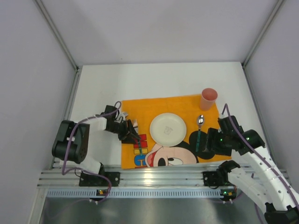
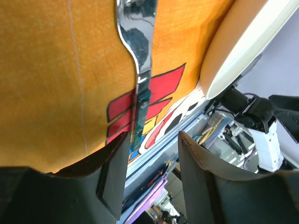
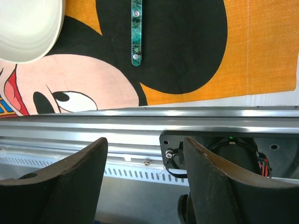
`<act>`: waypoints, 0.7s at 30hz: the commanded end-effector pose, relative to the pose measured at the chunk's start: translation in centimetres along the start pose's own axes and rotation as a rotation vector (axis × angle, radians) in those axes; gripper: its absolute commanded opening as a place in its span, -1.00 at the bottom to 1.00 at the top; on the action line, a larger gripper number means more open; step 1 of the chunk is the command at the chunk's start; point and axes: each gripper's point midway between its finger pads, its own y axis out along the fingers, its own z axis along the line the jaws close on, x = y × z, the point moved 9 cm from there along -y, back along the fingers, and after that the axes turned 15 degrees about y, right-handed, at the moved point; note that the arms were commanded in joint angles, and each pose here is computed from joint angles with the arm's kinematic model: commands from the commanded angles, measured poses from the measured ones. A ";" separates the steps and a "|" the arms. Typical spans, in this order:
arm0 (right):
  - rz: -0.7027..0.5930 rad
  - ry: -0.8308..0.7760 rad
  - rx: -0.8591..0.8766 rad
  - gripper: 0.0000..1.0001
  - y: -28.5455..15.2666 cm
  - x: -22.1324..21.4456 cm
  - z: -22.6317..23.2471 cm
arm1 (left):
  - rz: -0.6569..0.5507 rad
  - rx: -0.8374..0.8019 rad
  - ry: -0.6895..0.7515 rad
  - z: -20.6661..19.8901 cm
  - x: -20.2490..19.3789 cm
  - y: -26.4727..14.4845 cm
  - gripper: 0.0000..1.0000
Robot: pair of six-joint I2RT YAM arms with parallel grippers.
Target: Set the dinner table for one person
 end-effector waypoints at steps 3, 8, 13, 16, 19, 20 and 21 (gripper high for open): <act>-0.019 -0.034 0.028 0.34 -1.2 0.0 -0.1 | -0.013 0.124 0.069 -2.2 0.2 -2.9 0.02; -0.013 -0.054 0.050 0.36 -1.6 -0.3 -0.2 | -0.055 0.315 0.068 -2.4 -0.3 -4.8 -0.10; -0.025 -0.092 0.175 0.50 -3.3 -0.3 0.7 | -0.251 0.389 0.064 -5.4 -0.6 -8.4 -0.13; -0.094 -0.148 0.357 0.75 -6.7 0.2 2.4 | -0.412 0.393 0.133 -8.8 -1.0 -11.8 -0.07; -0.220 -0.225 0.563 0.99 -12.2 0.6 3.9 | -0.622 0.385 0.240 -12.3 -2.0 -15.9 0.23; -0.306 -0.235 0.612 0.99 -14.6 0.8 4.0 | -0.680 0.395 0.262 -12.8 -2.4 -16.9 0.42; -0.354 -0.251 0.647 0.99 -15.8 0.6 3.8 | -0.802 0.427 0.285 -13.7 -3.1 -18.7 0.57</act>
